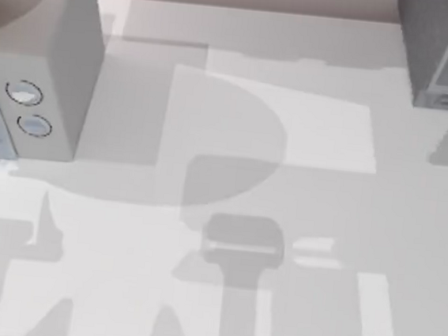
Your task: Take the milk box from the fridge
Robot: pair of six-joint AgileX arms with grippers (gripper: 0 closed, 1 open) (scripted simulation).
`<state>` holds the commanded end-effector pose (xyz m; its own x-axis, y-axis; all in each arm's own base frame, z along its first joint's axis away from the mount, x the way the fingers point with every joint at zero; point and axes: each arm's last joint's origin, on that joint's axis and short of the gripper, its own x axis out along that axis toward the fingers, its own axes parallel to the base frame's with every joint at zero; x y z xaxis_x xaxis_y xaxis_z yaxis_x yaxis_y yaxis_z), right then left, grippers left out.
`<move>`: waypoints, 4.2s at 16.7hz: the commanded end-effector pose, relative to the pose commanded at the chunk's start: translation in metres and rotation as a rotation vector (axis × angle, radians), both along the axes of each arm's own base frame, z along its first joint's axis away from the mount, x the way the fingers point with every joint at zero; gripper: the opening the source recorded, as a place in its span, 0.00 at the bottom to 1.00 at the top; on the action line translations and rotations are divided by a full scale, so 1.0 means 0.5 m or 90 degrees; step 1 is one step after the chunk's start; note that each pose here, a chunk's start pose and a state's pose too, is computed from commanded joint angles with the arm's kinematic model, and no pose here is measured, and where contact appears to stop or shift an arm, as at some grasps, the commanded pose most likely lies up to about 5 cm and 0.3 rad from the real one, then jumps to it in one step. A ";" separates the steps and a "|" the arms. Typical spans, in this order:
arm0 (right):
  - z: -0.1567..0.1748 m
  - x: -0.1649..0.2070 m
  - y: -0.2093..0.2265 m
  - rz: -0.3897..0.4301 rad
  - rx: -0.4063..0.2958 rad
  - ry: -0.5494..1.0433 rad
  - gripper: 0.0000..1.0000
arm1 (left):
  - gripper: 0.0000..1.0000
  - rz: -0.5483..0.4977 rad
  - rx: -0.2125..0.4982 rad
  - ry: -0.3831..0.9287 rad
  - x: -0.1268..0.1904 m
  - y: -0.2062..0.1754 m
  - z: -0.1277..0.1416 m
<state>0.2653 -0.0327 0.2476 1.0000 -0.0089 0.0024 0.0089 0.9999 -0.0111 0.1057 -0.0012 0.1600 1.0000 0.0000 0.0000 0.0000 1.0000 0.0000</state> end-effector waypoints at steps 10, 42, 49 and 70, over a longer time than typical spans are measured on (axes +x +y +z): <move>-0.115 -0.295 0.057 0.003 0.007 -0.002 0.00 | 1.00 0.000 0.000 0.000 0.000 0.000 0.000; -0.154 -0.144 0.442 0.391 0.001 0.019 0.00 | 1.00 0.000 0.000 0.000 0.000 0.000 0.000; -0.237 -0.177 0.575 0.486 0.006 0.006 0.00 | 1.00 0.000 0.000 0.000 0.000 0.000 0.000; -0.315 -0.103 0.658 0.492 0.006 0.004 0.00 | 1.00 0.000 0.000 0.000 0.000 0.000 0.000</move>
<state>0.2138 0.2961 0.0902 0.7222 0.6917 -0.0004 -0.6917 0.7222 0.0007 0.1057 -0.0012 0.1600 1.0000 0.0000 0.0000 0.0000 1.0000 0.0000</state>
